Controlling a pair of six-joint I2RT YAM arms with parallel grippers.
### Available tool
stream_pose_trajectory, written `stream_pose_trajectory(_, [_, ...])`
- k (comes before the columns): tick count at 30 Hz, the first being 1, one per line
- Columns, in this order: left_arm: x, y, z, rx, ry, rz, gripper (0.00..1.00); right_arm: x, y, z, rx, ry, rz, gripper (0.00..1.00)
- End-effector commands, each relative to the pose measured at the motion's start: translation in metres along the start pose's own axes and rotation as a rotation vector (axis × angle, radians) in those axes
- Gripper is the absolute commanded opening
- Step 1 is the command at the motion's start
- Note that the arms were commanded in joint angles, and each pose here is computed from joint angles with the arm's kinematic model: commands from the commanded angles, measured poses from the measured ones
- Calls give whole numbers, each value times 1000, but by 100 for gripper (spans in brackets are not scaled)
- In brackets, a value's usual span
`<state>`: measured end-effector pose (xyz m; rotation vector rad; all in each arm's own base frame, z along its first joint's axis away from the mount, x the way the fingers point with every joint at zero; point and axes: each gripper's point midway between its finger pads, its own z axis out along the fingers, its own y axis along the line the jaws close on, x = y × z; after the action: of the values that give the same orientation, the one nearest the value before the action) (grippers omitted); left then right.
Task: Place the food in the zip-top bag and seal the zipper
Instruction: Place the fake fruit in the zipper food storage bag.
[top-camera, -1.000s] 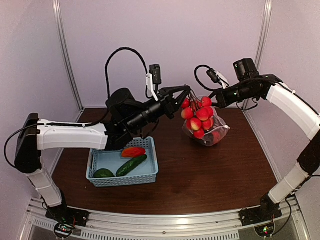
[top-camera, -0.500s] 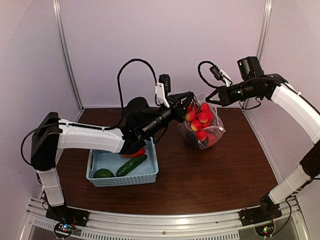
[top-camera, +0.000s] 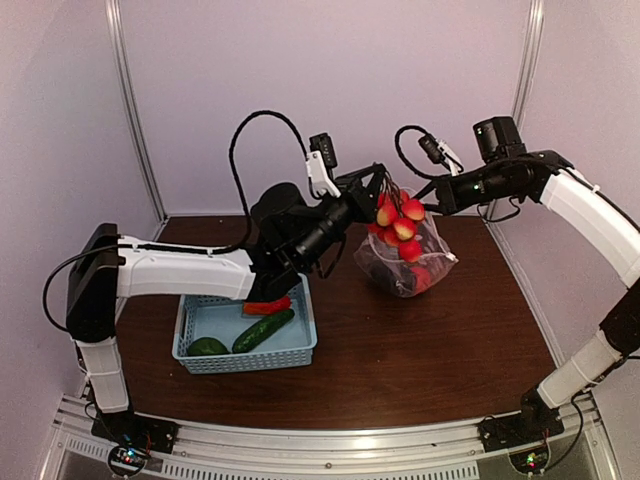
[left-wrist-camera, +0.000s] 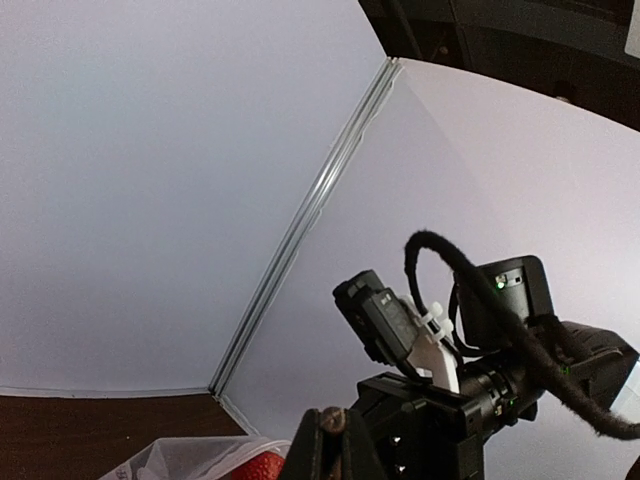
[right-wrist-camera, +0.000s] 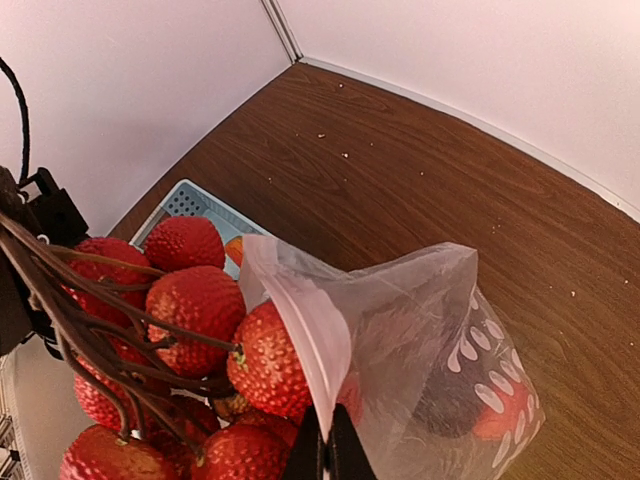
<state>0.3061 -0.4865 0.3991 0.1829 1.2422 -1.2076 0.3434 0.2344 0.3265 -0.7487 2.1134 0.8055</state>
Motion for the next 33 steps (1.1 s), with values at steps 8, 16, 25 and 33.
stream_pose_trajectory(8, [-26, 19, 11, -144, -109, -115, 0, -10, 10, -13, -9, -44, -12, 0])
stream_pose_trajectory(16, [19, 3, 27, -135, -41, 34, 0, -24, 13, -26, -22, -98, 15, 0])
stream_pose_trajectory(25, [50, -34, 34, -3, 43, 130, 0, -39, 20, -31, -69, -141, 28, 0])
stream_pose_trajectory(33, [79, -83, 48, 192, 182, 313, 0, -42, 14, -31, -83, -158, 57, 0])
